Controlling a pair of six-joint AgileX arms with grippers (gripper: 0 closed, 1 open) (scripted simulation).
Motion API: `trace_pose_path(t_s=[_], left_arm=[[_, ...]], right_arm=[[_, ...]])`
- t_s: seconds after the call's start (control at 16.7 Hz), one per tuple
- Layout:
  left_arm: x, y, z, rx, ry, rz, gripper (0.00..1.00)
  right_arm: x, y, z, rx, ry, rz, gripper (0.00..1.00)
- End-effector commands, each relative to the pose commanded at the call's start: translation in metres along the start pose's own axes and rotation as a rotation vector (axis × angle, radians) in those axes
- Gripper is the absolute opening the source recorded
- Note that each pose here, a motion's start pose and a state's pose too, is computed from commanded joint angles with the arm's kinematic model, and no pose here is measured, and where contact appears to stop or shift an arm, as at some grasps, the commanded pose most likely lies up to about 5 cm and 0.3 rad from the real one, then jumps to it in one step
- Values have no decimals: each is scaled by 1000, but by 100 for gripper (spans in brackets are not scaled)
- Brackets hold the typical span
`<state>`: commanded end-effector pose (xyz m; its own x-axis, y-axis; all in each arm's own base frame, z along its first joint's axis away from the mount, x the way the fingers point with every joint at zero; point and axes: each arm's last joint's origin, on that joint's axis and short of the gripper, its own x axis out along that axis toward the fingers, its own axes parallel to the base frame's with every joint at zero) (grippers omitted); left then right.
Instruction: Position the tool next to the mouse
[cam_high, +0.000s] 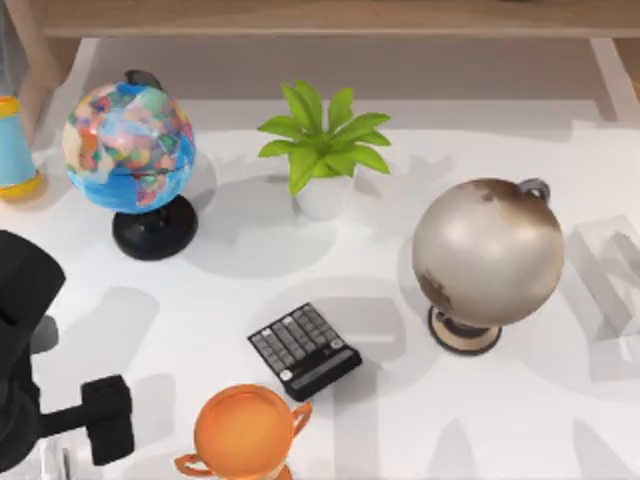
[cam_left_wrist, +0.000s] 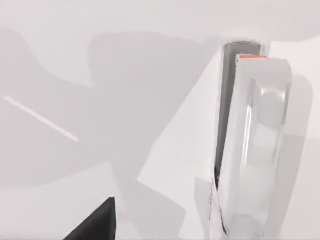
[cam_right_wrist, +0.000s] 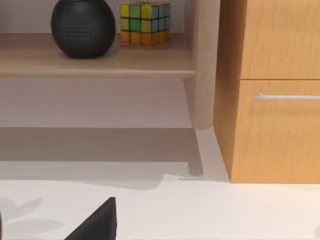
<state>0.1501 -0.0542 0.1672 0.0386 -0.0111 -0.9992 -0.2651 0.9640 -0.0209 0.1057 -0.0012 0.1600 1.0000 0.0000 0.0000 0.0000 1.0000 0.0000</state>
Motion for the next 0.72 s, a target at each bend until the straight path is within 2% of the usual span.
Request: trace_pose_path(t_s=[0.12,0.42,0.72], left_arm=[[0,-3,1,-8,33,24,100],[1,-2,1,-10,33,24,100],[30,-3,2,-8,26,19,100]], right_arm=[[0,0,0,0,0,0,100],[0,0,0,0,0,0,100],[0,0,0,0,0,0,100]])
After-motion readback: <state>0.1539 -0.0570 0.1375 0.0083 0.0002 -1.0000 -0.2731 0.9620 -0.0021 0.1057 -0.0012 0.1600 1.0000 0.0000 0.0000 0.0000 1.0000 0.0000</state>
